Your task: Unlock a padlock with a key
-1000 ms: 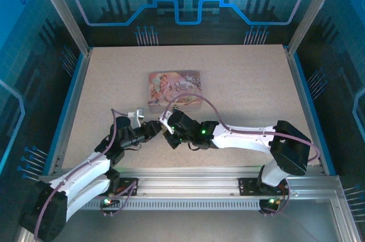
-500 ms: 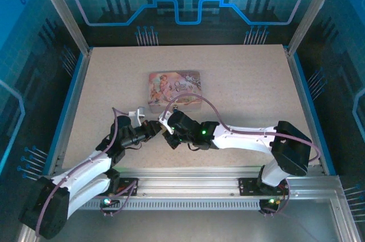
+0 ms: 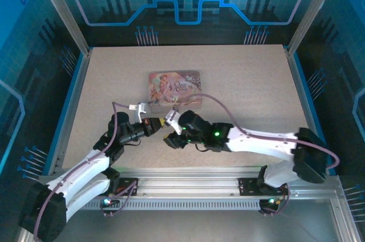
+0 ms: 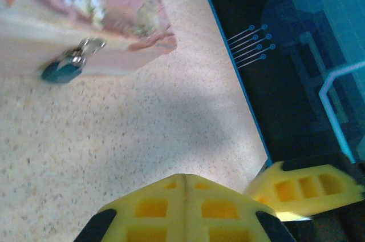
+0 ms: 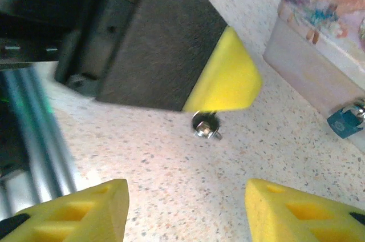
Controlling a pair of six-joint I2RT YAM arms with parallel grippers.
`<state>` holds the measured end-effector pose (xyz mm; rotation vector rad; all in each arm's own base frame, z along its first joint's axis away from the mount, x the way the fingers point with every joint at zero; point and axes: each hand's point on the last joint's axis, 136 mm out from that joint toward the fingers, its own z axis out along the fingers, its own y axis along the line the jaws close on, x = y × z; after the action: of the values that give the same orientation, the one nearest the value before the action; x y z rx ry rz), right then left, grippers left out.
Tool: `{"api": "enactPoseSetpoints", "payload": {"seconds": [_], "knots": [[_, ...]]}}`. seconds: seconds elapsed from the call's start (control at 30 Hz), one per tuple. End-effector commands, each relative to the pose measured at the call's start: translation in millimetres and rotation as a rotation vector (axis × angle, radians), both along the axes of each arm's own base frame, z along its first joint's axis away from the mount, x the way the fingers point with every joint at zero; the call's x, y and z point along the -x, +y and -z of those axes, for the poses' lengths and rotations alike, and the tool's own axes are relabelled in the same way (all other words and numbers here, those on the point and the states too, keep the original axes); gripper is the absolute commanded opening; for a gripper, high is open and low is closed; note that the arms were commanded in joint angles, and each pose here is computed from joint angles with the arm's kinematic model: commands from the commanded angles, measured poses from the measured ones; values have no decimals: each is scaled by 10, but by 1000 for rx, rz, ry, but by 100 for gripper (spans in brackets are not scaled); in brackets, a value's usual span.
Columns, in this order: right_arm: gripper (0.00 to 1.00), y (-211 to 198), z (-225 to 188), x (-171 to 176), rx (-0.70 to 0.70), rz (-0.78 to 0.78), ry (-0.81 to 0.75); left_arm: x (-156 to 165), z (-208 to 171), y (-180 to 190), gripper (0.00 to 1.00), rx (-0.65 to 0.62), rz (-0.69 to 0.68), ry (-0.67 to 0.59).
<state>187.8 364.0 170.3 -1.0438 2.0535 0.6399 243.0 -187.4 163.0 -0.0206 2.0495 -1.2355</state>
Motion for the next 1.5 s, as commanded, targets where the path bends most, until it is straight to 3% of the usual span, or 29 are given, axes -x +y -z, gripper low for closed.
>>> {"api": "enactPoseSetpoints", "payload": {"seconds": [0.0,0.23,0.5,0.77,1.1,1.47], "knots": [[55,-244,-234,94,-126,-59,83,-6,-219,-7,0,-142,77,-206],[47,-523,-713,180,-399,-162,202,178,-696,-229,0,-112,277,-483],[37,-477,-915,148,-541,-232,239,421,-1177,-463,0,9,501,-618],[37,-376,-1029,128,-613,-290,257,507,-1365,-606,0,78,599,-629],[24,-315,-954,73,-598,-281,279,535,-1377,-657,0,99,634,-609],[21,-239,-978,109,-596,-311,276,544,-1362,-698,0,104,657,-578]]}}
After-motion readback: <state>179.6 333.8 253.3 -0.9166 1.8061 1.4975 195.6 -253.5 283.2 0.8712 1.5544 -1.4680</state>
